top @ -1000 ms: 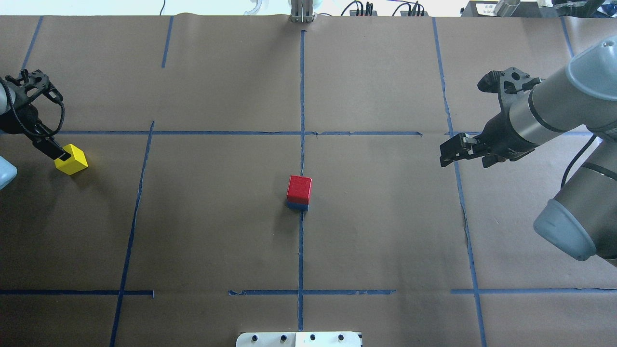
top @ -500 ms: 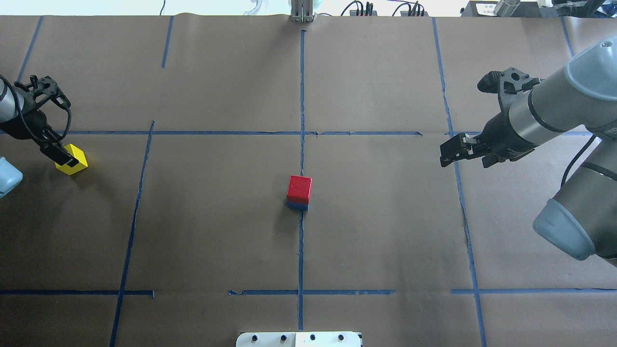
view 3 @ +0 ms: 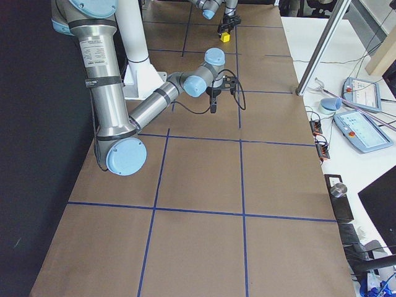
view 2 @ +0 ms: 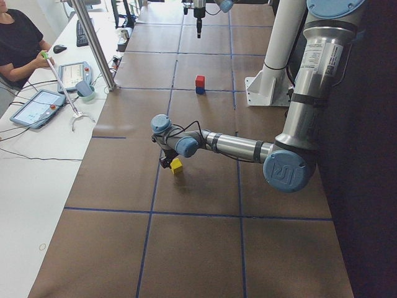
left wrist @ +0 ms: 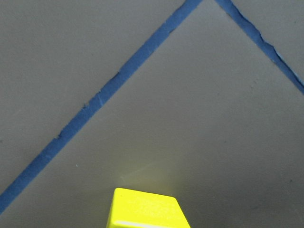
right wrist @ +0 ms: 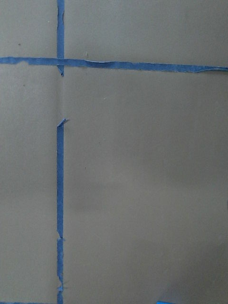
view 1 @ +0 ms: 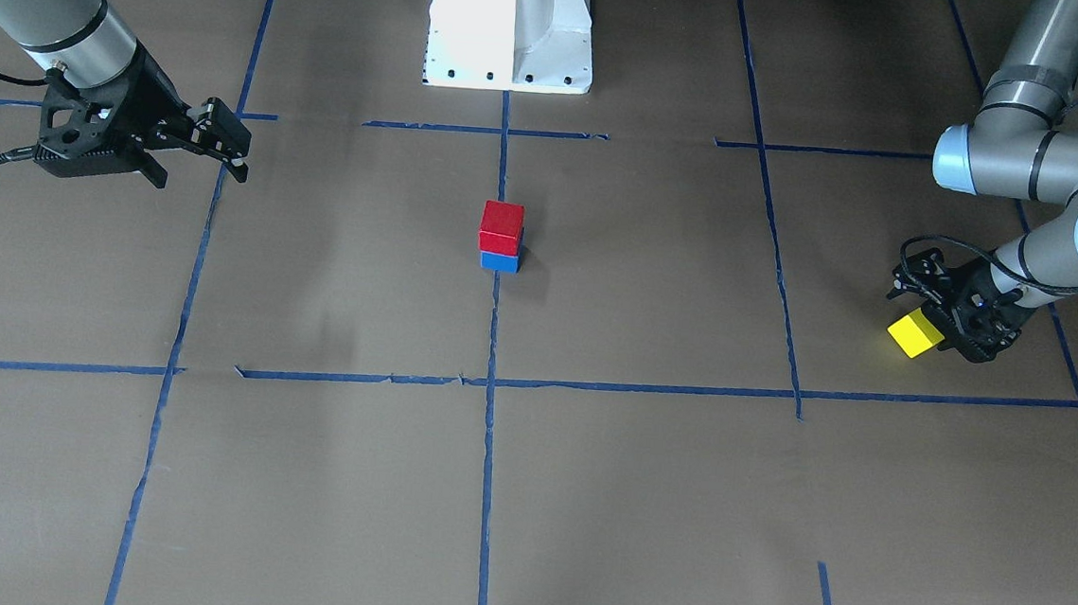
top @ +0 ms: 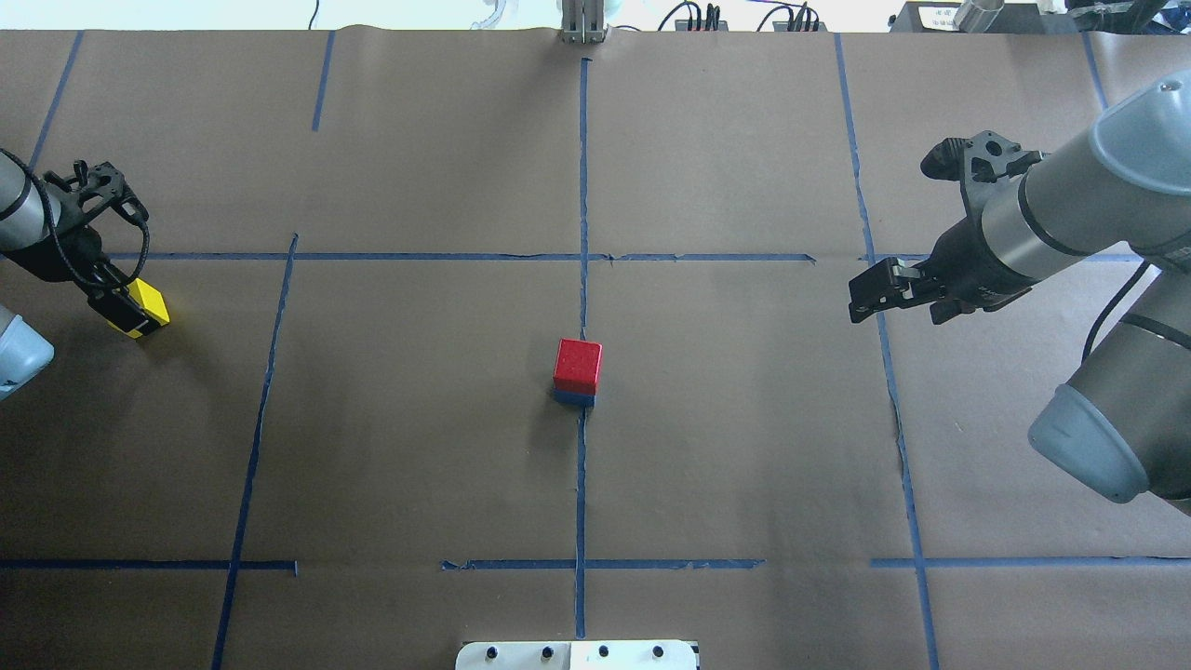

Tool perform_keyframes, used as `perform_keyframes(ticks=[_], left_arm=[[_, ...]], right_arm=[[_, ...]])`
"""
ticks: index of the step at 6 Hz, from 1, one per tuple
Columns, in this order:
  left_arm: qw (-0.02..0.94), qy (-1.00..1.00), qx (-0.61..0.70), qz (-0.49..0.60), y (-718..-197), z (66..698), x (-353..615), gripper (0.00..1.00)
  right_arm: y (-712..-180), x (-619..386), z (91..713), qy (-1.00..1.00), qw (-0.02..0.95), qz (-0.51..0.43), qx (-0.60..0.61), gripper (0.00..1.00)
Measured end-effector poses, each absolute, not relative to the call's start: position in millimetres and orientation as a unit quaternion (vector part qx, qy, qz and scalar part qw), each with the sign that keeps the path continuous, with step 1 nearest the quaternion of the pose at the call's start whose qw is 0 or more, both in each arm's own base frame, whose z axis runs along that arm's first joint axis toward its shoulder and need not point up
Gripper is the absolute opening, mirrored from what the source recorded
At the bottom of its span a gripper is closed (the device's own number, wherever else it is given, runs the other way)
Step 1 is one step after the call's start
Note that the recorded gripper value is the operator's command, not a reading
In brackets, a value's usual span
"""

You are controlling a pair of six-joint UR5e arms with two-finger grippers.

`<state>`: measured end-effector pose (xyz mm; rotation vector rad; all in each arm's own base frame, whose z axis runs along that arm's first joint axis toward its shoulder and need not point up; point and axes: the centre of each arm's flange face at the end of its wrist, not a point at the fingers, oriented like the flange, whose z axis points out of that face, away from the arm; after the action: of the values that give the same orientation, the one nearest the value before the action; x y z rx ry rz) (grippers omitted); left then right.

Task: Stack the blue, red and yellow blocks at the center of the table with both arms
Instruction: 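Lower the left gripper and grasp the yellow cube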

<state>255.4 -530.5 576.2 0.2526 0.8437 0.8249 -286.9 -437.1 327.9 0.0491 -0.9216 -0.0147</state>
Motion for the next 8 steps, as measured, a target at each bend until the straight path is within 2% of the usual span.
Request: perform_keyframes(ticks=[1,2,3,4,6,8], left_arm=[[0.821,0.397,0.116,0.394,-525.5,579.4,261.6,0.87],[0.819,0.396,0.117,0.397,-523.6,580.2,264.2,0.36],[0.818,0.396,0.119,0.399,-523.0,580.5,264.4,0.06],[0.817,0.395,0.125,0.400,-522.0,580.9,263.3,0.00],[0.822,0.403,0.138,0.378,-522.1,555.2,263.7,0.00],[0.832,0.454,0.133,0.289,-521.4,455.2,297.2,0.00]], right_arm=[[-437.0,-287.0,327.6,-0.445,0.895,-0.007,0.024,1.00],[-436.9,-287.0,327.0,-0.445,0.895,-0.008,0.024,1.00],[-436.9,-287.0,326.5,-0.446,0.895,-0.008,0.024,1.00],[-436.8,-286.7,326.1,-0.446,0.895,-0.008,0.024,1.00],[-435.8,-284.9,324.3,-0.448,0.894,-0.008,0.025,1.00],[-432.8,-279.7,320.6,-0.451,0.892,-0.009,0.029,1.00]])
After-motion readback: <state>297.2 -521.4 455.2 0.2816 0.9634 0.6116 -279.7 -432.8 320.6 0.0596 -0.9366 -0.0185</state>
